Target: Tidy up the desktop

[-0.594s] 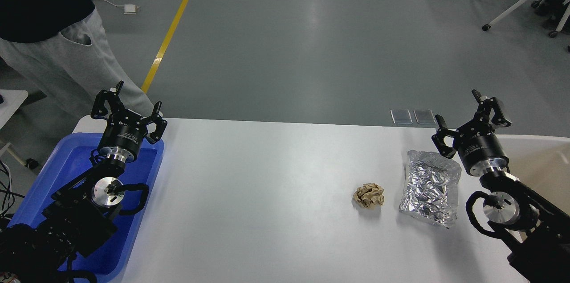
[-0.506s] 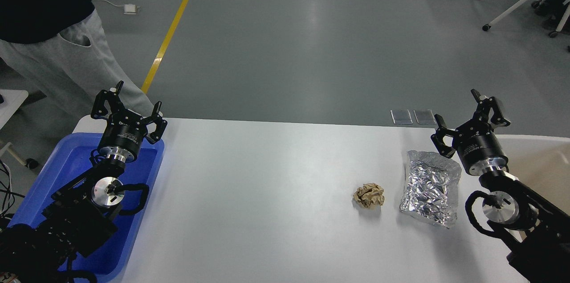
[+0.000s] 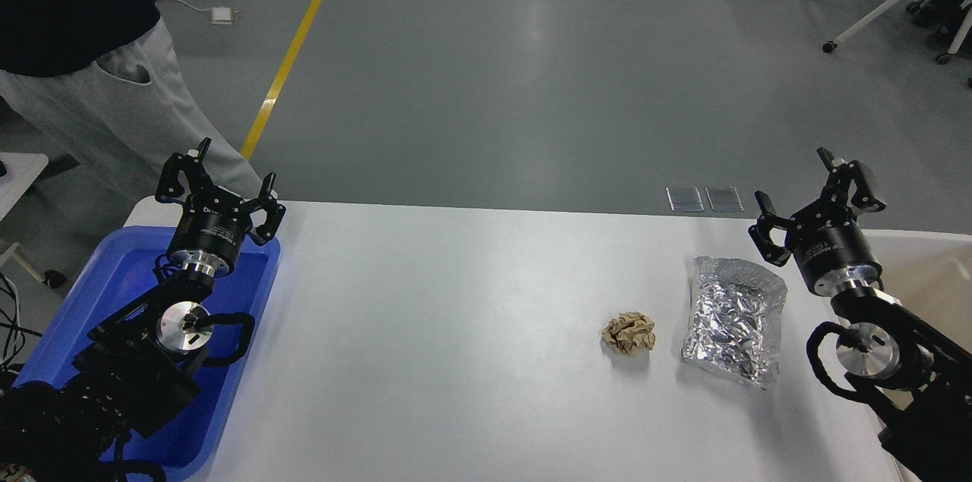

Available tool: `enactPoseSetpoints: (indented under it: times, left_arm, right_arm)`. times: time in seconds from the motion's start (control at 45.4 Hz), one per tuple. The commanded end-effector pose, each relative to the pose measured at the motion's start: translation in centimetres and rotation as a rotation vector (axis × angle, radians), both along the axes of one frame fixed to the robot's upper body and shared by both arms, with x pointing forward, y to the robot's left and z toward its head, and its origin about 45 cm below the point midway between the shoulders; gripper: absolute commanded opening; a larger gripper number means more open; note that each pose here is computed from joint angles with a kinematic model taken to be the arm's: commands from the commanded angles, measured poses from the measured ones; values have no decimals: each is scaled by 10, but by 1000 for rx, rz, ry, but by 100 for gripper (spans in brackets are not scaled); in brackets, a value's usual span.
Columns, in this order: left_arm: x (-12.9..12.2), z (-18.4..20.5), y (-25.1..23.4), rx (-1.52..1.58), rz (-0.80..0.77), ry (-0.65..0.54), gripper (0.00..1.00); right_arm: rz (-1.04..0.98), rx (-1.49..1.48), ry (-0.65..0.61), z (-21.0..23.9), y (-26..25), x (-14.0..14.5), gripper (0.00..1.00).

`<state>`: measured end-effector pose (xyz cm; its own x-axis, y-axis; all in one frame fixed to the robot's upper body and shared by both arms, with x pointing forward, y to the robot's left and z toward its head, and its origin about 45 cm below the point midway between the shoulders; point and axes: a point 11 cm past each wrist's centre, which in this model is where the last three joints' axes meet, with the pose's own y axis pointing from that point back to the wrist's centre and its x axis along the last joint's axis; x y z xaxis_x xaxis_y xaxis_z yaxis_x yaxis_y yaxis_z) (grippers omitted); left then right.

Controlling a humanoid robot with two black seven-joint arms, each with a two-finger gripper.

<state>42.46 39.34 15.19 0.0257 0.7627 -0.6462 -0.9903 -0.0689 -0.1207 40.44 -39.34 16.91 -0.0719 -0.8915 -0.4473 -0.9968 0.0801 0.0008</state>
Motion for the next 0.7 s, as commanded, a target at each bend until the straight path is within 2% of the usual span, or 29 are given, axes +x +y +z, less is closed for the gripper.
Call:
enactPoseSetpoints:
  times: [0.0, 0.308, 0.506, 0.683]
  left_arm:
    - [0, 0, 0, -1, 0, 0, 100]
    - [0, 0, 0, 0, -1, 1, 100]
    - [0, 0, 1, 1, 1, -1, 100]
    - [0, 0, 0, -2, 1, -1, 100]
  right_arm:
    - [2, -29, -17, 12, -10, 2, 100]
    - [48, -64, -28, 29, 0, 15, 100]
    - [230, -208, 66, 46, 12, 15, 100]
    - [279, -384, 104, 76, 1, 22, 100]
